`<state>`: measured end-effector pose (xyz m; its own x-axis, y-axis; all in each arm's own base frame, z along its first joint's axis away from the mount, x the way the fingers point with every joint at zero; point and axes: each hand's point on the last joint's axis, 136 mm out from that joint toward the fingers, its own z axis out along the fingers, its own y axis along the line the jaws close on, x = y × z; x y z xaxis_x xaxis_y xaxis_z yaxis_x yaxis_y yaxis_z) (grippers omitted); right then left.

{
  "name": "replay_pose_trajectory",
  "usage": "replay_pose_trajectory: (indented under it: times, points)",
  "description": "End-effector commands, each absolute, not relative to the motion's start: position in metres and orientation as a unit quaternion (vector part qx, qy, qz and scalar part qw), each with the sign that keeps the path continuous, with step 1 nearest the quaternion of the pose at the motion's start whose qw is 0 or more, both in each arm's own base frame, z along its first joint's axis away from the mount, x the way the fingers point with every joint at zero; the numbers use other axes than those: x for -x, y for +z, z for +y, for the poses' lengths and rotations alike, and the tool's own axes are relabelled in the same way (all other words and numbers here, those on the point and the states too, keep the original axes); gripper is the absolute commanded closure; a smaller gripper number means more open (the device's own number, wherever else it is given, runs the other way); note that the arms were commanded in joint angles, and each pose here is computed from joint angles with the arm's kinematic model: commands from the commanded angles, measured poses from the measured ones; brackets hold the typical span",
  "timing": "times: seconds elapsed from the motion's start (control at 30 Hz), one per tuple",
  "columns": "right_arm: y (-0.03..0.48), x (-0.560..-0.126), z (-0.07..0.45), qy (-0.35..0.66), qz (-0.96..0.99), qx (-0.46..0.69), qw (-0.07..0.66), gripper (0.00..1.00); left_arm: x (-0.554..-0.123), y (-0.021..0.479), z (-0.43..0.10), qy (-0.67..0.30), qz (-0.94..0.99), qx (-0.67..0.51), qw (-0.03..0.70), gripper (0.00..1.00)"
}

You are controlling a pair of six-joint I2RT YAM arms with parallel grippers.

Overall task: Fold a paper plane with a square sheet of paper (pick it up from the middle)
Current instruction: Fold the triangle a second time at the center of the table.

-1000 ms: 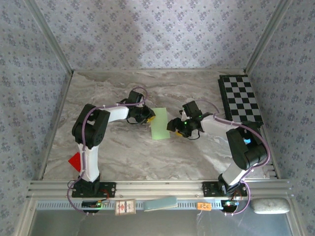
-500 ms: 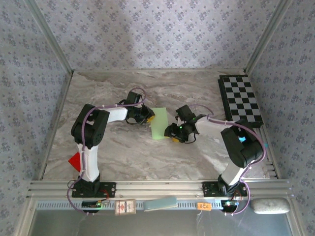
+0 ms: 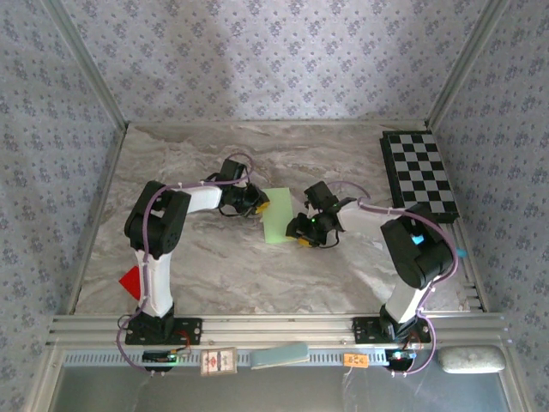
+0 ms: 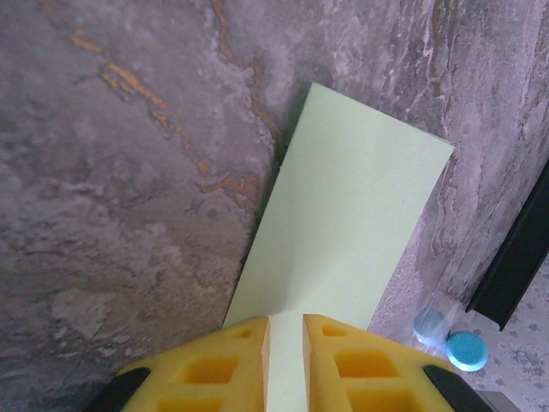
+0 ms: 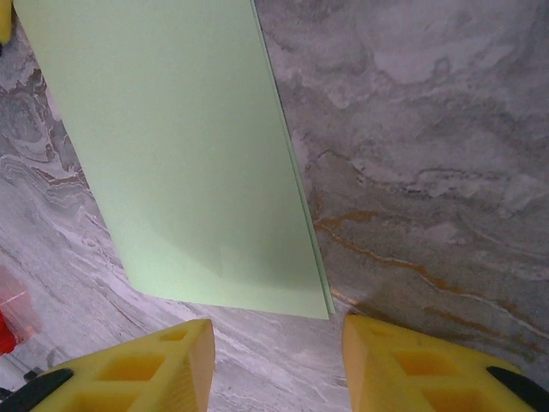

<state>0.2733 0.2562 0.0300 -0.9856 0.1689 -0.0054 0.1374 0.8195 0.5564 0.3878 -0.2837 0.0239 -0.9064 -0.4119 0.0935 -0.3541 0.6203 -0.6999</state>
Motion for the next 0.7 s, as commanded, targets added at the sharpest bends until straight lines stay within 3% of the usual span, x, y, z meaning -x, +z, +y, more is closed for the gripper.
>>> replay_pose_trajectory:
  times: [0.0,0.67]
  points:
    - [0.029,-0.277,0.257,0.28,0.955,-0.09,0.026,0.55,-0.346,-0.046,-0.255,-0.28,0.922,0.264,-0.04,0.82]
    - [0.049,-0.288,0.269,0.342,0.935,-0.078,0.057,0.63,-0.345,-0.049,-0.257,-0.281,0.922,0.261,-0.044,0.83]
